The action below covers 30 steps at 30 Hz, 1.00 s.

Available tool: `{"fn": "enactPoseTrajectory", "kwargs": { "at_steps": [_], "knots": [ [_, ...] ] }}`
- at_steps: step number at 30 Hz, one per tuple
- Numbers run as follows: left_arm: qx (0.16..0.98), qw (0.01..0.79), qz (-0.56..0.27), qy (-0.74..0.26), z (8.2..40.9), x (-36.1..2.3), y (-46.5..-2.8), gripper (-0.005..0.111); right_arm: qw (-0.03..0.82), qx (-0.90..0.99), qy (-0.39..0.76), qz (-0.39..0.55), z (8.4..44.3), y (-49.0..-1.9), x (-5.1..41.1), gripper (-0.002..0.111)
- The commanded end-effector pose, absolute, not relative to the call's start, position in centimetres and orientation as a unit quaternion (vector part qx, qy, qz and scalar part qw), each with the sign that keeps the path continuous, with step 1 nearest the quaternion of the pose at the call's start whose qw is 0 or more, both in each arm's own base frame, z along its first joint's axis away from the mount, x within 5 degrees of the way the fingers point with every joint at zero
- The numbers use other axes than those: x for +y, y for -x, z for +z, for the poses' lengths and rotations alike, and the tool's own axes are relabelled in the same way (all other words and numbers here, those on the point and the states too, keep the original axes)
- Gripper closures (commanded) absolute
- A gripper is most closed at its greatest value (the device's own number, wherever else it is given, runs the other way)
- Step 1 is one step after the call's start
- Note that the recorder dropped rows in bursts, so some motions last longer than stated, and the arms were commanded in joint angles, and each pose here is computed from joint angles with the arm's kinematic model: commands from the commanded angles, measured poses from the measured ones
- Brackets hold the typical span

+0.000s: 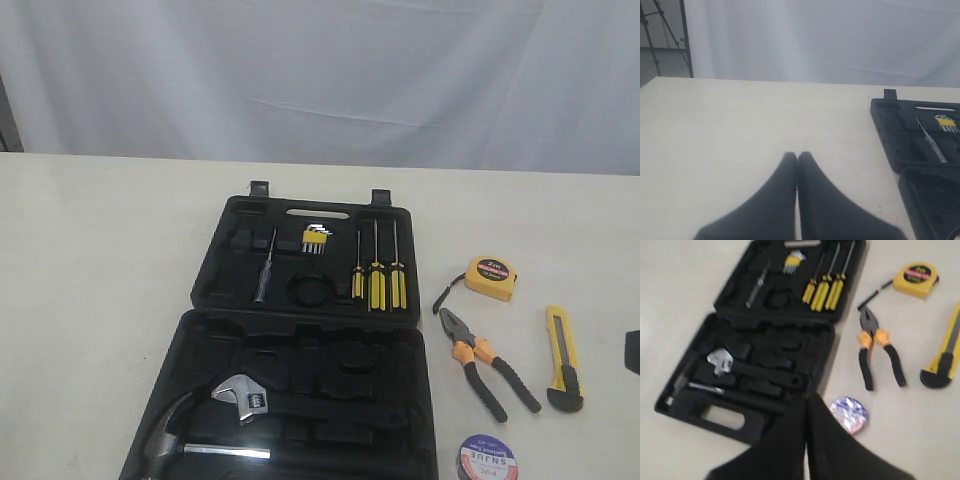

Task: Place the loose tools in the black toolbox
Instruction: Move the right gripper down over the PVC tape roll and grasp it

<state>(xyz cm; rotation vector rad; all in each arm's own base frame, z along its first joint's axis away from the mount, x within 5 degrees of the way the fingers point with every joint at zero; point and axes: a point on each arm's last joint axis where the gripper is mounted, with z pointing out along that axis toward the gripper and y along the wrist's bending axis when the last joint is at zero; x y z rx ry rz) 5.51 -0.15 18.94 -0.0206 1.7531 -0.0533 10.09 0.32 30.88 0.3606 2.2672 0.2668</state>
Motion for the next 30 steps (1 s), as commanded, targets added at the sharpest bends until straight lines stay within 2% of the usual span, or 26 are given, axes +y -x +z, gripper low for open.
{"fn": "enactPoseTrajectory", "kwargs": {
  "at_steps": [1, 11, 17, 23, 30],
  "knots": [
    [0.768, 0.640, -0.025, 0.009, 18.9, -0.2, -5.5, 0.107, 0.276, 0.953, -0.114, 0.055, 31.4, -12.3, -0.4, 0.109],
    [0.768, 0.640, -0.025, 0.009, 18.9, -0.2, -5.5, 0.107, 0.173, 0.978, -0.108, 0.042, 28.1, -17.3, -1.0, 0.109],
    [0.768, 0.640, -0.025, 0.009, 18.9, -0.2, -5.5, 0.107, 0.098, 0.993, -0.064, 0.025, 23.5, -19.5, 0.1, 0.109],
    [0.768, 0.640, -0.025, 0.009, 18.9, -0.2, -5.5, 0.107, 0.082, 0.995, -0.055, 0.011, 20.1, -21.0, 1.8, 0.109],
    [0.768, 0.640, -0.025, 0.009, 18.9, -0.2, -5.5, 0.107, 0.087, 0.995, -0.052, 0.010, 19.3, -21.8, 1.9, 0.108]
  ]
}}
